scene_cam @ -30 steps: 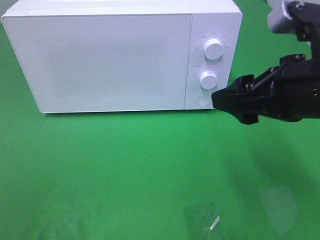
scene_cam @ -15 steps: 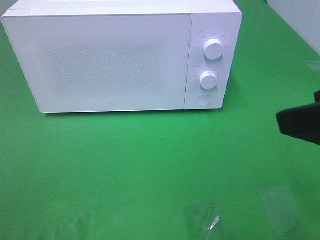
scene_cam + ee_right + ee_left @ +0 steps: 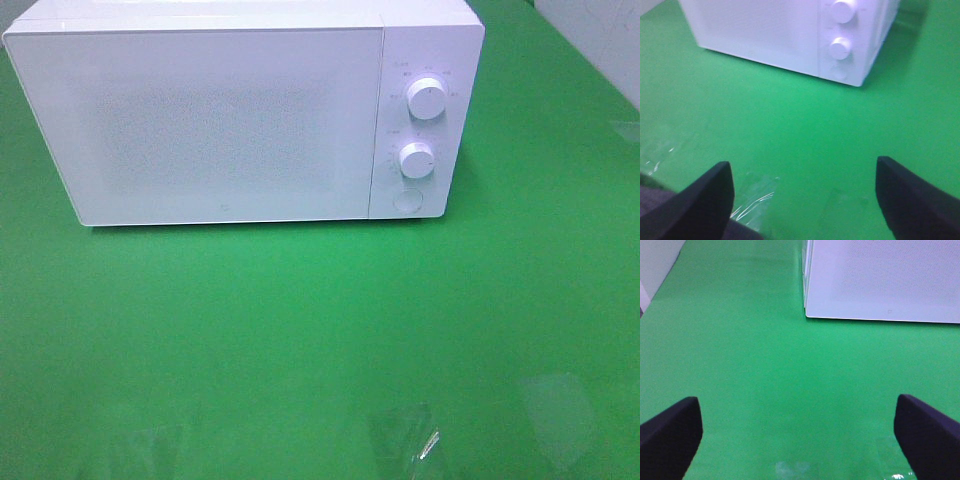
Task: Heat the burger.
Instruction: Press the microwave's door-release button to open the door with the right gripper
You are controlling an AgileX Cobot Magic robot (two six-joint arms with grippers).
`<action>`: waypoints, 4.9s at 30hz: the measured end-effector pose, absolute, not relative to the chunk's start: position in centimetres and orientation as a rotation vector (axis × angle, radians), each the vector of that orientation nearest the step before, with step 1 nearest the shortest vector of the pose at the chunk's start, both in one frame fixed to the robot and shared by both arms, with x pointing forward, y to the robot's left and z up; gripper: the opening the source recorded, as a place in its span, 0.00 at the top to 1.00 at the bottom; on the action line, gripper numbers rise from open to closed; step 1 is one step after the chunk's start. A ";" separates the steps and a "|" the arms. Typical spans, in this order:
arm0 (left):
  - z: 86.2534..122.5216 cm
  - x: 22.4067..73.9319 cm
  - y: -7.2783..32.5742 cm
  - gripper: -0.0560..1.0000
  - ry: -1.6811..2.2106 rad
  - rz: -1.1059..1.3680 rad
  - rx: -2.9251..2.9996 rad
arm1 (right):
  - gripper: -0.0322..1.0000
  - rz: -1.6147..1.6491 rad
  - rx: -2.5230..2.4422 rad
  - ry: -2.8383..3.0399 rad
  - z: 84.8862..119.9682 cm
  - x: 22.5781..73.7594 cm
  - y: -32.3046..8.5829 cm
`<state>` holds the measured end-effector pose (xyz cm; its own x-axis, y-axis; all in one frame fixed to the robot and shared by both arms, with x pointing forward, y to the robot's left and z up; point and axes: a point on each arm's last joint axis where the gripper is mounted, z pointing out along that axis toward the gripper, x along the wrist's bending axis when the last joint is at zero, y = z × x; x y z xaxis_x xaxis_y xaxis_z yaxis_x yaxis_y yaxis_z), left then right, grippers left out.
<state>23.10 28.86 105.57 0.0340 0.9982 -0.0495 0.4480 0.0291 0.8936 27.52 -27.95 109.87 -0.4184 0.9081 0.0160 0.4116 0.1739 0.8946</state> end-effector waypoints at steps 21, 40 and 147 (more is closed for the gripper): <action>105.6 23.1 28.9 0.02 1.524 0.889 1.529 | 0.23 1.085 1.455 1.540 105.9 23.7 -29.7; 105.6 23.1 28.9 0.02 1.524 0.889 1.529 | 0.23 1.124 1.416 1.491 107.9 24.0 -29.7; 105.6 23.1 28.9 0.02 1.524 0.889 1.529 | 0.97 2.047 2.650 0.300 91.4 45.9 -17.3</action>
<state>23.10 28.86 105.57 0.0340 0.9982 -0.0495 0.4480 0.0291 0.8936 45.91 -17.35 91.45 0.2521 0.0059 0.9677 0.2720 -0.9601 -0.0650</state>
